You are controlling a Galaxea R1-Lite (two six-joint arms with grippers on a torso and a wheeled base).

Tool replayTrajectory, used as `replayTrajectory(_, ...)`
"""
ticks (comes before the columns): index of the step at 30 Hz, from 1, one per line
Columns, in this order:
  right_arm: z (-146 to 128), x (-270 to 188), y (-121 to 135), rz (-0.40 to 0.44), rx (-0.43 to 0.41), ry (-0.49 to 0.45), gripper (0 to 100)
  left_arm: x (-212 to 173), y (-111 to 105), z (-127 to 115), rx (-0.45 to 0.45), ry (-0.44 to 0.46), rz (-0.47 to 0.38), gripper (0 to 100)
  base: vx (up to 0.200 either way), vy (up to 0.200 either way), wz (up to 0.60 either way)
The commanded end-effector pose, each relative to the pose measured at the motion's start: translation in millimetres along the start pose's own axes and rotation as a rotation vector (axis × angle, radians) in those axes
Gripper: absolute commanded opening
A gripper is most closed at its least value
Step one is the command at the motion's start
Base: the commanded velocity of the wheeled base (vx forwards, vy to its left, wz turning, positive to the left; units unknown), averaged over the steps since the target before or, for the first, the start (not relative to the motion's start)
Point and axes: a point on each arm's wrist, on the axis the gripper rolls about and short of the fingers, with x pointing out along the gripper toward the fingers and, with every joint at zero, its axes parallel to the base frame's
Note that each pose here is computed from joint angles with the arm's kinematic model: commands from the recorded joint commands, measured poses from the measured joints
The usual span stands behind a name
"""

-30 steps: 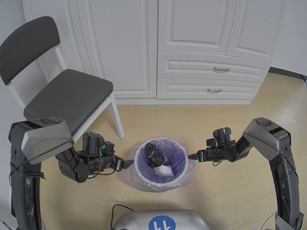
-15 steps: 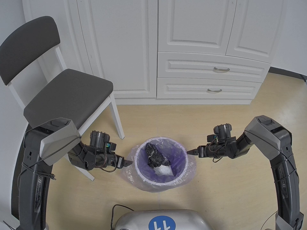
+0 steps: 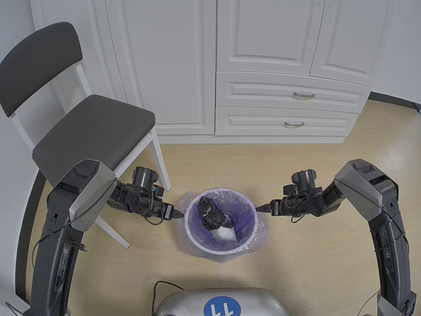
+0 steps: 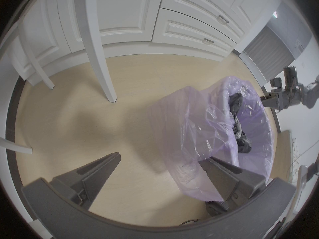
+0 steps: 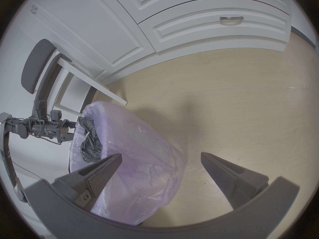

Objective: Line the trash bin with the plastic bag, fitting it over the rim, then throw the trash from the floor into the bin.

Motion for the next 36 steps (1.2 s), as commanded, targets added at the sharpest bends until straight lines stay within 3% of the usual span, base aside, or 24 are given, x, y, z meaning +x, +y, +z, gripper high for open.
replayTrajectory(1, -2.9, 4.5, -2.0, -0.015, 0.02, 0.003, 100, 11.5, -0.8, -3.3, -0.026, 0.0, -0.002, 100, 0.0, 0.0, 0.0)
replayTrajectory(6, -4.0, 4.4, -0.3, -0.034, 0.006, -0.001, 100, 8.9, -4.5, -5.4, -0.017, 0.006, 0.036, 100, 0.0, 0.0, 0.0)
replayTrajectory(7, 1.0, -14.4, 11.2, -0.066, -0.041, -0.007, 100, -10.2, -10.9, -4.7, -0.002, 0.011, 0.142, 100, 0.0, 0.0, 0.0)
replayTrajectory(11, 9.0, -44.5, 16.3, -0.068, -0.094, -0.034, 100, -38.6, -16.7, -10.9, 0.023, 0.016, 0.217, 100, 0.0, 0.0, 0.0)
replayTrajectory(17, 26.9, -80.3, 8.7, -0.069, -0.151, -0.101, 100, -65.2, -32.0, -17.5, 0.055, -0.102, 0.207, 100, 0.0, 0.0, 0.0)
replayTrajectory(21, 42.0, -112.0, 8.6, -0.07, -0.166, -0.156, 100, -74.5, -43.9, -17.7, 0.084, -0.24, 0.198, 100, 0.0, 0.0, 0.0)
replayTrajectory(27, 38.3, -136.1, 19.4, -0.096, -0.15, -0.181, 100, -94.6, -53.6, -11.5, 0.089, -0.294, 0.186, 100, 0.0, 0.0, 0.0)
replayTrajectory(32, 50.7, -132.1, 42.7, -0.082, -0.08, -0.38, 100, -112.5, -54.1, 7.7, 0.103, -0.384, 0.194, 100, 0.0, 0.0, 0.0)
replayTrajectory(33, 50.7, -132.1, 42.7, -0.082, -0.08, -0.38, 100, -112.5, -54.1, 7.7, 0.103, -0.384, 0.194, 100, 0.0, 0.0, 0.0)
replayTrajectory(36, 80.9, -142.4, 59.2, -0.067, -0.115, -0.482, 100, -136.9, -62.2, 35.3, 0.124, -0.506, 0.16, 100, 0.0, 0.0, 0.0)
